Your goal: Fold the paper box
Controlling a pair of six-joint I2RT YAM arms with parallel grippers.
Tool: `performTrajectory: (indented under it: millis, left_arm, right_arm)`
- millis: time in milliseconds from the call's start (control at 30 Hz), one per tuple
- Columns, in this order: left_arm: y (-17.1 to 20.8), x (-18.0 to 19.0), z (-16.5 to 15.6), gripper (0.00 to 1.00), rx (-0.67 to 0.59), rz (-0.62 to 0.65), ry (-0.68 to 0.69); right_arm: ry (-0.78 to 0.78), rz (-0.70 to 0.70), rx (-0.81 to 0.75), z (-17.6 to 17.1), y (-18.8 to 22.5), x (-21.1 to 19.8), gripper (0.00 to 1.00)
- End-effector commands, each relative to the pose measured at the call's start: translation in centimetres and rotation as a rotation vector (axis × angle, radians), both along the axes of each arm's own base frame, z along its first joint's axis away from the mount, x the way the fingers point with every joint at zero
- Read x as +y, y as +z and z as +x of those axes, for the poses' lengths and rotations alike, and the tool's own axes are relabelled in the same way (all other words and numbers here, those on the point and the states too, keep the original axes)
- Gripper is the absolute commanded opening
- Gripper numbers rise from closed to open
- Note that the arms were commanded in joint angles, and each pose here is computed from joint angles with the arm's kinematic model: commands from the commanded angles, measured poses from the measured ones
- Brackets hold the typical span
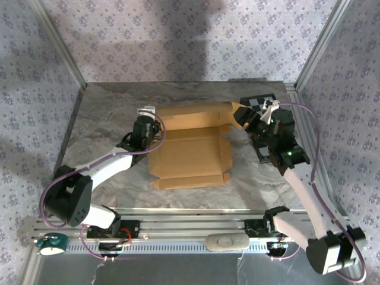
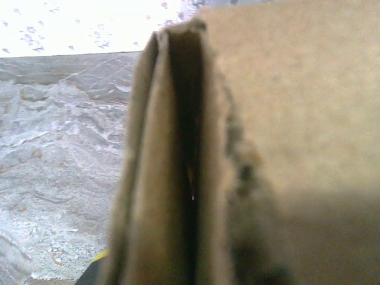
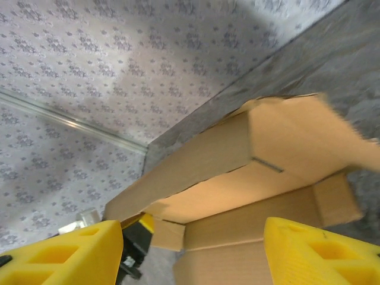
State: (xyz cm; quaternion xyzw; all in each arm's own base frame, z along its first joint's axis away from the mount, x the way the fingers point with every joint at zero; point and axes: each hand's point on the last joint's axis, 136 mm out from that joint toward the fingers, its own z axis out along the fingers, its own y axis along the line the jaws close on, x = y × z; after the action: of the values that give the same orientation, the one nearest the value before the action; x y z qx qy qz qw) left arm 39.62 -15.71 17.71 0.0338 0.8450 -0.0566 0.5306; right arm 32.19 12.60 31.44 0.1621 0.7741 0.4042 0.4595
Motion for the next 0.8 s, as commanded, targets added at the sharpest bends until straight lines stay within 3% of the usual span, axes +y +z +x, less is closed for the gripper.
performTrajectory:
  millis: [0, 67, 333, 567, 767]
  left_arm:
    - [1.9, -2.1, -0.6, 0.00, 0.027, -0.017, -0.154]
    - [1.9, -1.4, -0.7, 0.00, 0.011, -0.012, -0.124]
    - [-0.8, -0.6, -1.1, 0.00, -0.006, 0.033, -0.065]
    - [-0.4, -1.0, -1.1, 0.00, -0.033, 0.081, -0.060]
    - [0.2, -1.1, -1.0, 0.00, -0.047, 0.104, -0.033]
  right_arm:
    - [-0.086, -0.132, -0.019, -1.1, -0.5, -2.4, 0.65]
    - [-0.093, -0.124, -0.002, -1.2, -0.6, -2.6, 0.65]
    - [-0.105, -0.019, 0.088, -0.6, -1.1, -0.8, 0.47]
    - [-0.071, -0.136, 0.255, 1.6, -2.8, 2.0, 0.52]
    - [-0.129, -0.349, 0.383, 1.1, -4.4, 2.4, 0.55]
